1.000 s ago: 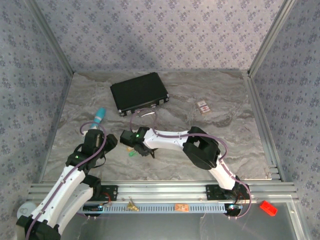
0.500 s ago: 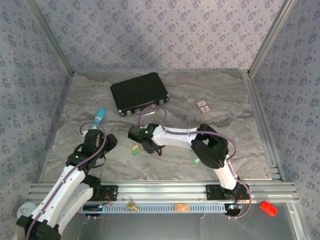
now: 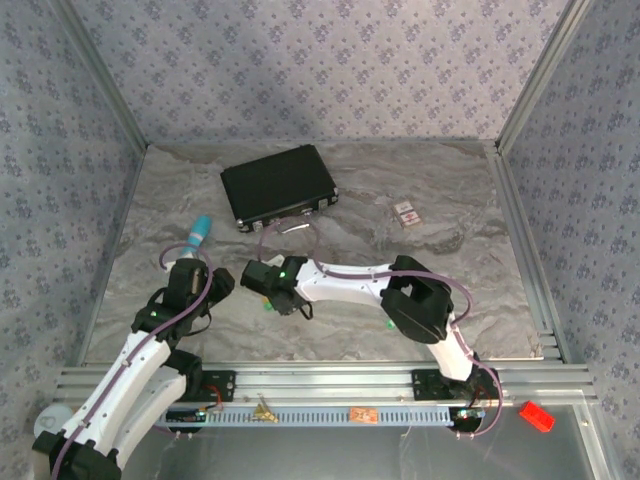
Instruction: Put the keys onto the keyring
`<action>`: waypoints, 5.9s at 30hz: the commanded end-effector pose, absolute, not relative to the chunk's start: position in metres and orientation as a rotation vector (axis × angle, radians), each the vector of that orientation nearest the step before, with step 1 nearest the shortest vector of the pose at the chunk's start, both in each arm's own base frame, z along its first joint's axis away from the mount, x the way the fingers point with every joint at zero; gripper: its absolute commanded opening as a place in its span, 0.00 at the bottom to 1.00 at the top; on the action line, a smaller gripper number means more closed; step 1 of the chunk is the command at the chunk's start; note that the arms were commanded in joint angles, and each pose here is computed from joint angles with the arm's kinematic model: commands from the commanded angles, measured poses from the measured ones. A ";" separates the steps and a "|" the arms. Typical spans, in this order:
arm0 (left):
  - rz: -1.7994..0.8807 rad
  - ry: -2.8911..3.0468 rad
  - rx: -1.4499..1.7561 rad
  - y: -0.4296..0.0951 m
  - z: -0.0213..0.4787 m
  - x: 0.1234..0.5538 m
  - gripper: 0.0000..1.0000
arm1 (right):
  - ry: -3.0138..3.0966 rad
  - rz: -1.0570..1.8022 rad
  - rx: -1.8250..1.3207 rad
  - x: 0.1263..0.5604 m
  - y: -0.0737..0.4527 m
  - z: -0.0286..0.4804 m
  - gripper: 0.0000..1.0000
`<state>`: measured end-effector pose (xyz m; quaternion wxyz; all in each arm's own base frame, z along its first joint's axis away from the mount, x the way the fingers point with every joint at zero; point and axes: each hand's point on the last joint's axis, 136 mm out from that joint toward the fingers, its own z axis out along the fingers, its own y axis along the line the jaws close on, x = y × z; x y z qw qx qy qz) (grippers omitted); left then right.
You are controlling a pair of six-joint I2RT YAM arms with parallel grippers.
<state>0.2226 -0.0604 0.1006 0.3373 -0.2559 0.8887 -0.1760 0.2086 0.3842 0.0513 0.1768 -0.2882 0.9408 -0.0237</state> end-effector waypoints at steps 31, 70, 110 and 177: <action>-0.456 2.302 -0.673 -0.058 0.105 0.221 0.54 | 2.651 -0.367 -0.891 0.217 0.367 0.032 0.24; -0.453 2.284 -0.655 -0.057 0.113 0.222 0.54 | 2.584 -0.378 -0.877 0.221 0.367 0.056 0.00; -0.722 1.547 1.247 -0.252 0.171 0.198 0.23 | 1.696 0.872 -1.445 0.187 0.319 0.154 0.00; -0.750 1.434 1.509 -0.279 0.144 0.169 0.00 | 1.622 0.665 -1.662 0.174 0.326 0.132 0.18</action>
